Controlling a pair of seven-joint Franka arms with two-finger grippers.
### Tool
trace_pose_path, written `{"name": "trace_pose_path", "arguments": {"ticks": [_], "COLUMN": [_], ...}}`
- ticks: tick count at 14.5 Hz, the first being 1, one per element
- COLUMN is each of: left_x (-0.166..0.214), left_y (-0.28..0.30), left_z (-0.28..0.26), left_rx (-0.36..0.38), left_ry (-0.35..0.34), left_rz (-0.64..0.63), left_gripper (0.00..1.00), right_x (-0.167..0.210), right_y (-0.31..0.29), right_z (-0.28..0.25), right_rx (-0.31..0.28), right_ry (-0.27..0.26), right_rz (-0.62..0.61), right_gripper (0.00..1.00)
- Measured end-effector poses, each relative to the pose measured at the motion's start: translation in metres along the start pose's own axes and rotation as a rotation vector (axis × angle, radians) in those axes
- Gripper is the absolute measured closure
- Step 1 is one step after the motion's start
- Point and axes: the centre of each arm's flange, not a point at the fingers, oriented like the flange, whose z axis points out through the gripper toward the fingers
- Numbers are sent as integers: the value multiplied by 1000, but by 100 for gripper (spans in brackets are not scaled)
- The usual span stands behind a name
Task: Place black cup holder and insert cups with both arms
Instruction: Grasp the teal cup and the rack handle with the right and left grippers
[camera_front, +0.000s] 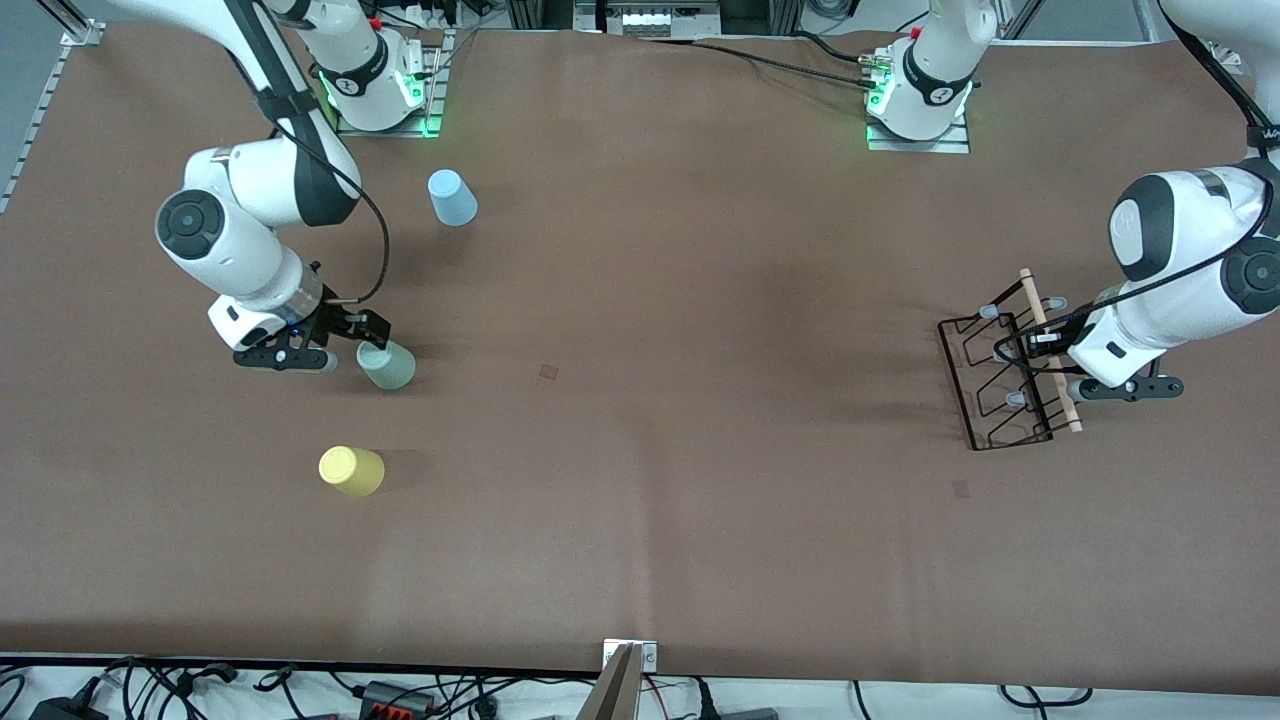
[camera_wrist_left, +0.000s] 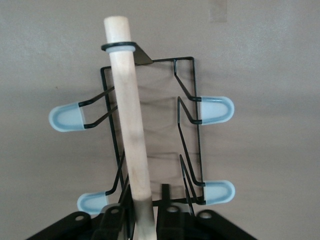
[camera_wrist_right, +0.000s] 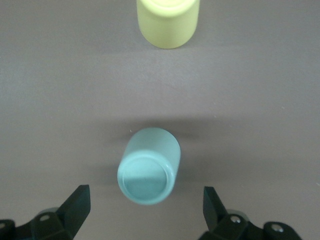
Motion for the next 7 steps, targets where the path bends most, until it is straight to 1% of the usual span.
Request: {"name": "trace_pose_path", "arguments": {"ticks": [1, 5, 7], "left_x": [0, 0, 0], "left_y": [-1, -1, 0], "left_z": [-1, -3, -13], "left_rx": [0, 0, 1], "left_ry": [2, 5, 17], "left_rz": [3, 3, 6], "left_gripper": [84, 84, 84], "right_x": [0, -2, -7], "right_y": [-2, -4, -4], "right_z": [9, 30, 37], "right_rx": [3, 2, -1], "right_ry": [5, -13, -28], "right_rz": [15, 37, 39], "right_gripper": [0, 0, 0]}}
